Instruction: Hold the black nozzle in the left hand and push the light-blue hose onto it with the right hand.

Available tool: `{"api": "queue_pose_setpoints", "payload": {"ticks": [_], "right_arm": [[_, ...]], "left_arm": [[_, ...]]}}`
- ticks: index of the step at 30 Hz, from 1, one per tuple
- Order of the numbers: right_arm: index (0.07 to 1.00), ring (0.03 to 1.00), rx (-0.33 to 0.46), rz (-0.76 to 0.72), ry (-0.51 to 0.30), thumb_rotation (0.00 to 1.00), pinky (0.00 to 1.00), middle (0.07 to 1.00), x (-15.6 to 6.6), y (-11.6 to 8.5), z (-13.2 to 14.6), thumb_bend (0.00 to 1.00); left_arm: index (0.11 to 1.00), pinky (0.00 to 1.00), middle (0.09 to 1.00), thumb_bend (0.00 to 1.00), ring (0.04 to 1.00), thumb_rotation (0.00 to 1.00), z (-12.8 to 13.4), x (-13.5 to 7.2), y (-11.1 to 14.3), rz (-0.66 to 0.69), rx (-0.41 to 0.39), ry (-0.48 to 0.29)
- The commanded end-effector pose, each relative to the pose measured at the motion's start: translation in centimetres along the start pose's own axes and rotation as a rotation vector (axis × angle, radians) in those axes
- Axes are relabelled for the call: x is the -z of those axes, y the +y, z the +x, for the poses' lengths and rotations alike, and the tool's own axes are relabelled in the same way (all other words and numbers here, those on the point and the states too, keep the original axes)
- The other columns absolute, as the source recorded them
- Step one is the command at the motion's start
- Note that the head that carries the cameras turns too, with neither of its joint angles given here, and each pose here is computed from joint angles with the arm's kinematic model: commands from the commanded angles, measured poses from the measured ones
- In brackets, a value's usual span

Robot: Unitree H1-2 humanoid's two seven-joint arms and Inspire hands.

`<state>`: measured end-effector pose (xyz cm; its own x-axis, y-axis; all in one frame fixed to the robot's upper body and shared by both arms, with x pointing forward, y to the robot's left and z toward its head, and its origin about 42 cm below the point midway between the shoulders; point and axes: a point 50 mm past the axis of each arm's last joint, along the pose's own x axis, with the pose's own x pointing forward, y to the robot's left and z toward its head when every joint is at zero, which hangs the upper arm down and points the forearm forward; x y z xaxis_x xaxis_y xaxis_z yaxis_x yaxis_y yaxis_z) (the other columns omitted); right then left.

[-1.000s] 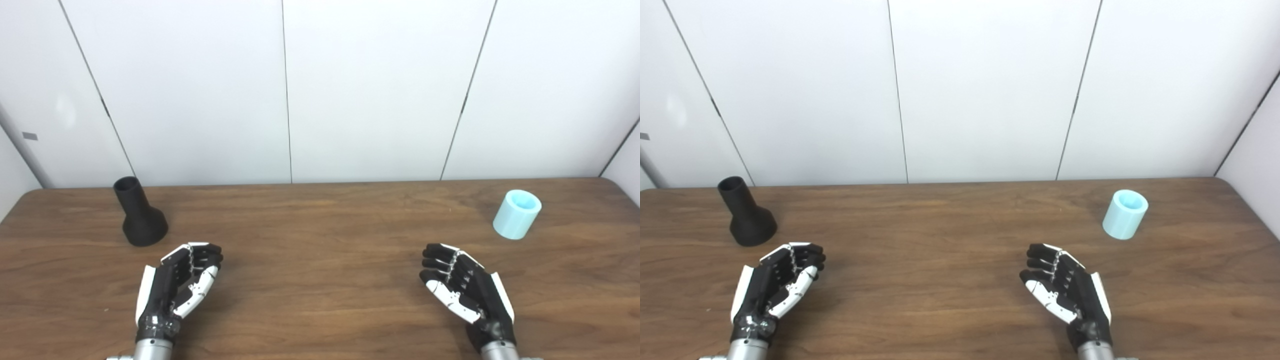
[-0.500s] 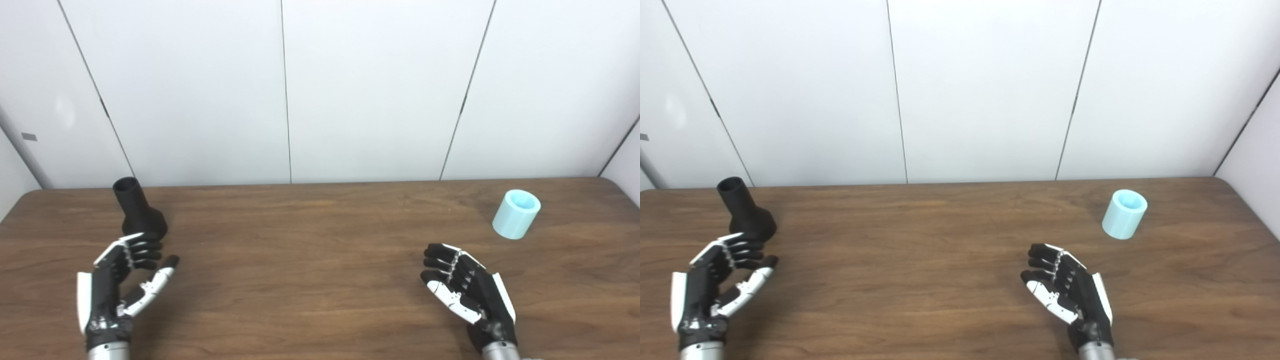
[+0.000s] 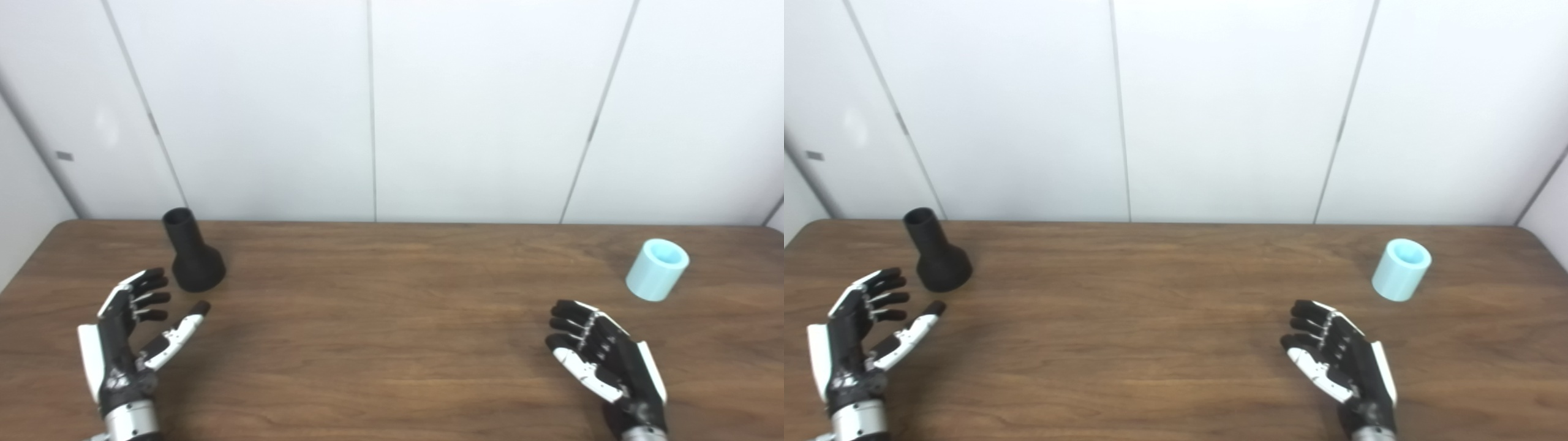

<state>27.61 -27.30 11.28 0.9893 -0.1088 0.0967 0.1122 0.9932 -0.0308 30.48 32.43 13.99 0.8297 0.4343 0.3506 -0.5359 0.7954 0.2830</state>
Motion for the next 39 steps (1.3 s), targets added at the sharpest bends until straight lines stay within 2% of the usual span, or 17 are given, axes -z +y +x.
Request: {"api": "queue_pose_setpoints", "payload": {"ticks": [1, 4, 7, 10, 12, 15, 16, 17, 23, 27, 35, 39], "right_arm": [[0.694, 0.724, 0.001, -0.007, -0.053, 0.11, 0.66, 0.729, -0.3, -1.3, 0.5, 0.27], [0.7, 0.726, 0.007, -0.003, -0.062, 0.02, 0.65, 0.733, 0.1, -2.3, 0.8, 0.26], [0.703, 0.726, 0.012, -0.009, -0.065, 0.0, 0.65, 0.734, 0.3, -3.3, 1.2, 0.24], [0.711, 0.746, 0.025, -0.018, -0.041, 0.0, 0.69, 0.743, 0.4, -4.1, 1.5, 0.23], [0.713, 0.746, 0.027, -0.01, -0.034, 0.04, 0.69, 0.746, 0.4, -4.6, 1.6, 0.24], [0.698, 0.719, 0.021, -0.02, -0.034, 0.15, 0.64, 0.732, 0.3, -5.2, 1.8, 0.24], [0.672, 0.692, 0.026, -0.037, -0.03, 0.27, 0.61, 0.708, 0.1, -5.2, 1.8, 0.28], [0.661, 0.679, 0.03, -0.048, -0.027, 0.33, 0.6, 0.696, 0.0, -5.3, 1.8, 0.3], [0.607, 0.63, 0.032, -0.084, -0.028, 0.48, 0.54, 0.648, -0.1, -6.0, 2.0, 0.39], [0.601, 0.626, 0.038, -0.08, -0.023, 0.51, 0.53, 0.644, -0.2, -6.0, 1.9, 0.44], [0.585, 0.615, 0.042, -0.062, -0.027, 0.52, 0.5, 0.633, -0.2, -5.9, 1.9, 0.48], [0.584, 0.613, 0.04, -0.069, -0.025, 0.55, 0.5, 0.631, -0.2, -5.9, 2.0, 0.5]], "left_arm": [[0.756, 0.58, 0.729, 0.81, 0.679, 0.14, 0.4, -1.2, -0.4, 0.037, 0.004, -0.022], [0.782, 0.63, 0.758, 0.84, 0.72, 0.19, 0.4, -1.7, -1.1, 0.076, 0.021, 0.003], [0.79, 0.67, 0.775, 0.86, 0.751, 0.19, 0.7, -2.1, -1.9, 0.113, 0.03, 0.016], [0.805, 0.69, 0.789, 0.88, 0.772, 0.21, 1.1, -2.3, -2.6, 0.151, 0.046, 0.026], [0.831, 0.69, 0.809, 0.88, 0.787, 0.24, 1.4, -2.4, -3.0, 0.173, 0.063, 0.046], [0.888, 0.75, 0.857, 0.88, 0.836, 0.27, 1.6, -2.6, -3.6, 0.187, 0.079, 0.083], [0.907, 0.76, 0.871, 0.89, 0.845, 0.28, 1.7, -2.6, -3.7, 0.197, 0.081, 0.092], [0.915, 0.76, 0.876, 0.9, 0.847, 0.29, 1.8, -2.7, -3.9, 0.206, 0.083, 0.099], [0.952, 0.73, 0.912, 0.93, 0.862, 0.33, 2.6, -2.9, -4.5, 0.222, 0.095, 0.131], [0.965, 0.74, 0.935, 0.94, 0.872, 0.33, 3.0, -3.1, -4.8, 0.211, 0.084, 0.144], [0.99, 0.76, 0.957, 0.94, 0.892, 0.33, 3.2, -3.0, -4.9, 0.19, 0.056, 0.124], [0.993, 0.75, 0.958, 0.97, 0.89, 0.37, 3.3, -2.8, -4.9, 0.196, 0.036, 0.135]]}}
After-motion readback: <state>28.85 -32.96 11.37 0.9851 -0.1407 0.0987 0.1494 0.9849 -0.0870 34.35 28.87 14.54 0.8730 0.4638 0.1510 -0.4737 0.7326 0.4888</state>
